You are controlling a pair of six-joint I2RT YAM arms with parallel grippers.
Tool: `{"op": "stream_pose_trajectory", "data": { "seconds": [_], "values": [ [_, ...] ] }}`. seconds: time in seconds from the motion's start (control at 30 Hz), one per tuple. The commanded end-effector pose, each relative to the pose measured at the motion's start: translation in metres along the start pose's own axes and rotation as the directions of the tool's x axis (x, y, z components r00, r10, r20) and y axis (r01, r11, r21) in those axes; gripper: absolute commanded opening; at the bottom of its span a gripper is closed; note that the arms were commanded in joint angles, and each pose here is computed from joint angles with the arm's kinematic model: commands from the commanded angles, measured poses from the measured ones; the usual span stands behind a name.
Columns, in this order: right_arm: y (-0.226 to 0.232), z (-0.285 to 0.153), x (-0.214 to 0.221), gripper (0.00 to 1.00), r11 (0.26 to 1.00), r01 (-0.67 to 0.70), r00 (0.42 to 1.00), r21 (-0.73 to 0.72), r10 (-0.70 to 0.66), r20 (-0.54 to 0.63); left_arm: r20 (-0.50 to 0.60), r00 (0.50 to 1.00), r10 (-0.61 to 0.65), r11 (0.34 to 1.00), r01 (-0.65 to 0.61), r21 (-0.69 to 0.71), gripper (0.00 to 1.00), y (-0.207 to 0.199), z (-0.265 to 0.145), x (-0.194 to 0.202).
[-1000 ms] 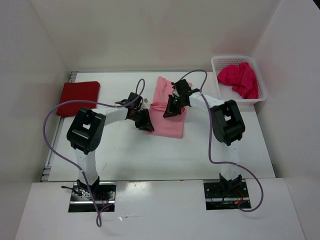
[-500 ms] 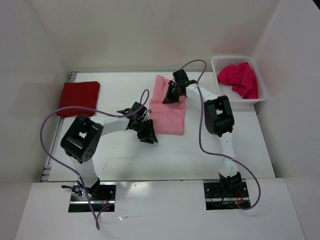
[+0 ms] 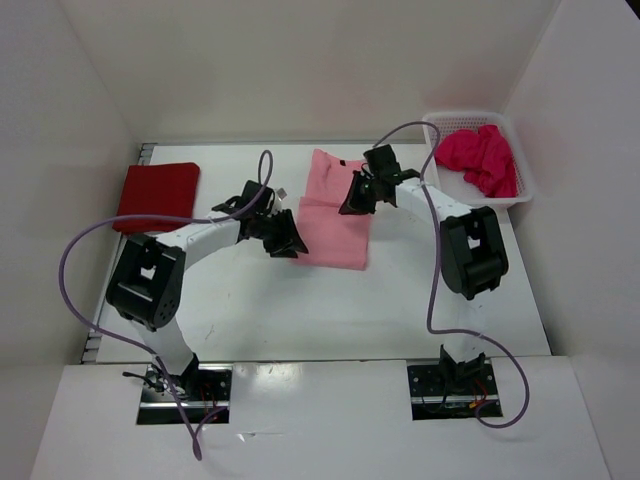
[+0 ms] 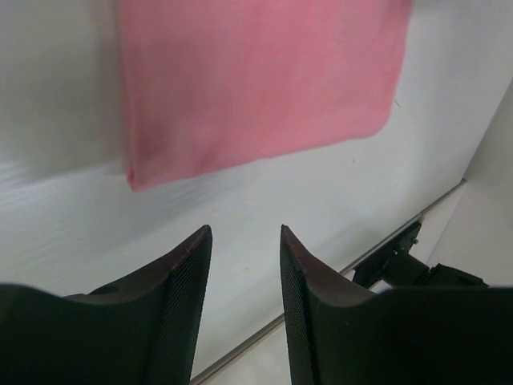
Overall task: Fold and stack the t-shirts
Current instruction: Fold the folded rectangular tshirt in 1/3 of the way
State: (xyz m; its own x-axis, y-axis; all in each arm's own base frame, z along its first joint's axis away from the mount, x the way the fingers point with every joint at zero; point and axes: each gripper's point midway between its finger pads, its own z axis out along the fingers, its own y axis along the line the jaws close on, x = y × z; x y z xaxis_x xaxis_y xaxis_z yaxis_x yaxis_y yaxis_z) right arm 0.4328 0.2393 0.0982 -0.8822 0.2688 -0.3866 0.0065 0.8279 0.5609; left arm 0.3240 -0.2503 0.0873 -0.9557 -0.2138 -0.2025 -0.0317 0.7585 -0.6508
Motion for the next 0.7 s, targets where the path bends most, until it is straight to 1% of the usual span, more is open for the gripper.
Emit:
{"op": "stream_pose_trajectory", "data": {
  "seconds": [0.0, 0.03, 0.07, 0.13, 0.17, 0.2, 0.27, 0.3, 0.33, 0.37, 0.43, 0.53, 0.67],
  "values": [
    [0.005, 0.003, -0.004, 0.12, 0.998, 0.031, 0.999, -0.048, -0.030, 0.018, 0.014, 1.000, -0.025, 1.000, 0.025, -0.001, 0.47, 0.010, 0.005, -0.017],
    [0.006, 0.005, -0.008, 0.12, 0.998, 0.043, 0.999, -0.050, -0.042, 0.023, 0.020, 1.000, -0.022, 1.000, 0.022, -0.003, 0.47, 0.013, 0.004, -0.020],
    [0.005, 0.010, -0.020, 0.12, 0.998, 0.038, 0.999, -0.051, -0.037, 0.038, 0.013, 1.000, -0.027, 1.000, 0.027, -0.008, 0.48, 0.016, 0.005, -0.017],
    [-0.005, 0.018, -0.037, 0.12, 0.999, 0.030, 0.998, -0.029, -0.029, 0.051, 0.003, 0.999, -0.045, 0.999, 0.045, -0.014, 0.50, 0.029, 0.008, -0.018],
    [-0.014, 0.030, -0.051, 0.12, 1.000, 0.026, 0.998, -0.013, -0.025, 0.049, 0.005, 0.999, -0.045, 0.999, 0.045, -0.009, 0.51, 0.031, 0.006, -0.020],
    [-0.021, 0.035, -0.059, 0.11, 1.000, 0.014, 0.999, 0.005, -0.014, 0.052, -0.015, 0.998, -0.056, 0.998, 0.056, -0.013, 0.54, 0.039, 0.009, -0.016],
    [-0.035, 0.050, -0.074, 0.09, 1.000, -0.016, 0.999, 0.012, 0.015, 0.042, -0.055, 0.997, -0.058, 0.998, 0.059, 0.010, 0.58, 0.041, 0.015, -0.008],
    [-0.037, 0.054, -0.073, 0.09, 1.000, -0.020, 0.999, 0.011, 0.019, 0.028, -0.063, 0.995, -0.072, 0.997, 0.073, 0.011, 0.59, 0.047, 0.018, -0.009],
    [-0.040, 0.055, -0.082, 0.09, 1.000, -0.024, 0.999, 0.009, 0.024, 0.044, -0.070, 0.995, -0.068, 0.998, 0.068, 0.006, 0.59, 0.050, 0.021, -0.008],
    [-0.049, 0.064, -0.074, 0.09, 0.999, -0.039, 0.999, 0.030, 0.039, 0.011, -0.089, 0.993, -0.076, 0.997, 0.077, 0.009, 0.59, 0.052, 0.024, -0.005],
    [-0.053, 0.061, -0.079, 0.09, 0.998, -0.047, 0.999, 0.042, 0.046, 0.019, -0.095, 0.992, -0.081, 0.997, 0.082, 0.004, 0.60, 0.054, 0.025, -0.001],
    [-0.048, 0.055, -0.082, 0.09, 0.999, -0.047, 0.998, 0.027, 0.046, 0.044, -0.083, 0.993, -0.083, 0.996, 0.084, 0.007, 0.60, 0.056, 0.024, -0.006],
    [-0.030, 0.023, -0.103, 0.09, 0.999, -0.036, 0.992, -0.002, 0.036, 0.117, -0.083, 0.992, -0.095, 0.995, 0.095, 0.001, 0.60, 0.060, 0.025, -0.007]
  ]
}}
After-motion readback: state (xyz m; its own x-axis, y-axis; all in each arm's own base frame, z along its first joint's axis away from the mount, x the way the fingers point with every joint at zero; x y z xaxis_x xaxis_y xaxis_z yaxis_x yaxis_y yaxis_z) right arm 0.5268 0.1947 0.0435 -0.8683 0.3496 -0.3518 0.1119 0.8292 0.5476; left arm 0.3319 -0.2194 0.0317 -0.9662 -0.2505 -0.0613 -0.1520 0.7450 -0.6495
